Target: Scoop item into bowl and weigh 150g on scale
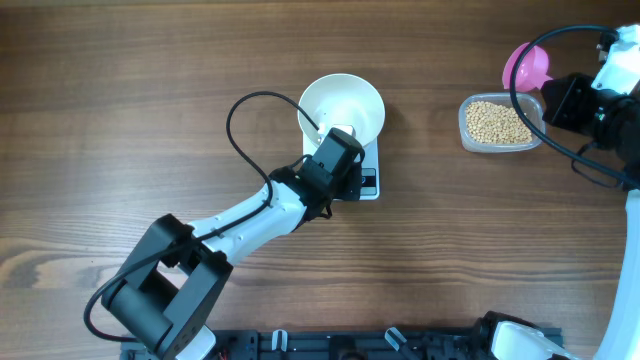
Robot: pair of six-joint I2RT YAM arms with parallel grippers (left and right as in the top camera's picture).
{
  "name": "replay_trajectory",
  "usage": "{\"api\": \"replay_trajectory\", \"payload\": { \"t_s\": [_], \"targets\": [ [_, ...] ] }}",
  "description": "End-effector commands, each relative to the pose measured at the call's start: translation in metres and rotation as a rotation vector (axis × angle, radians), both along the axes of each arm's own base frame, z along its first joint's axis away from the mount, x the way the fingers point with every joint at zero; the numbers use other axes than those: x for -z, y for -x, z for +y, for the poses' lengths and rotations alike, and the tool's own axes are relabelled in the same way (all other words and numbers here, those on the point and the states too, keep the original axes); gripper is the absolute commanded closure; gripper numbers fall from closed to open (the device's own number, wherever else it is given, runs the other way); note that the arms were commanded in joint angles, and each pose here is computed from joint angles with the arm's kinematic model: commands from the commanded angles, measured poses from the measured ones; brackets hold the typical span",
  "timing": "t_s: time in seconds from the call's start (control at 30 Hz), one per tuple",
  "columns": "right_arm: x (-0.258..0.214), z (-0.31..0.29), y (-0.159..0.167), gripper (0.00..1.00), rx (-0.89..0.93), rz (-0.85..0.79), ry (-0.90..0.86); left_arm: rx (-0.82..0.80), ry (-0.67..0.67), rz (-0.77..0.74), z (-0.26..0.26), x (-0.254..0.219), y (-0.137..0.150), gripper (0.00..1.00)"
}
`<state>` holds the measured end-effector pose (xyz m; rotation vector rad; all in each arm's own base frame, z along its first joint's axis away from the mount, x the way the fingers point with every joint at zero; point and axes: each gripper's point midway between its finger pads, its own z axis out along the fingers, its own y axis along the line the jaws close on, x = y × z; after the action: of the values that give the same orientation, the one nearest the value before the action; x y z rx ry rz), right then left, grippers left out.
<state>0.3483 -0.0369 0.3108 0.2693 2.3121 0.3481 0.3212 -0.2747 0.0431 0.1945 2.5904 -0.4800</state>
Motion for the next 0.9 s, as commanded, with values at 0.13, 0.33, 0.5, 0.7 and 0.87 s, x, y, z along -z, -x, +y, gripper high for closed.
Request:
{"api": "replay_trajectory", "payload": {
  "t_s": [0.13, 0.33, 0.5, 0.7, 0.87],
  "targets": [
    [-0.008, -0.003, -0.002, 0.96, -0.006, -0.025, 0.027, 0.008, -0.039, -0.001, 0.002, 0.013, 0.001, 0.96],
    [-0.007, -0.002, -0.001, 0.96, -0.006, -0.022, 0.026, 0.010, -0.051, 0.013, 0.001, 0.025, 0.001, 0.96],
    [-0.007, -0.002, -0.001, 0.96, -0.006, -0.022, 0.026, 0.008, -0.062, 0.021, 0.002, 0.033, 0.001, 0.96],
    [-0.007, -0.002, -0.001, 0.96, -0.006, -0.022, 0.027, 0.000, -0.076, 0.017, 0.004, 0.034, 0.001, 0.96],
    [-0.007, -0.003, -0.001, 0.96, -0.006, -0.021, 0.027, 0.000, -0.076, 0.019, 0.005, 0.034, 0.001, 0.96]
  ]
}}
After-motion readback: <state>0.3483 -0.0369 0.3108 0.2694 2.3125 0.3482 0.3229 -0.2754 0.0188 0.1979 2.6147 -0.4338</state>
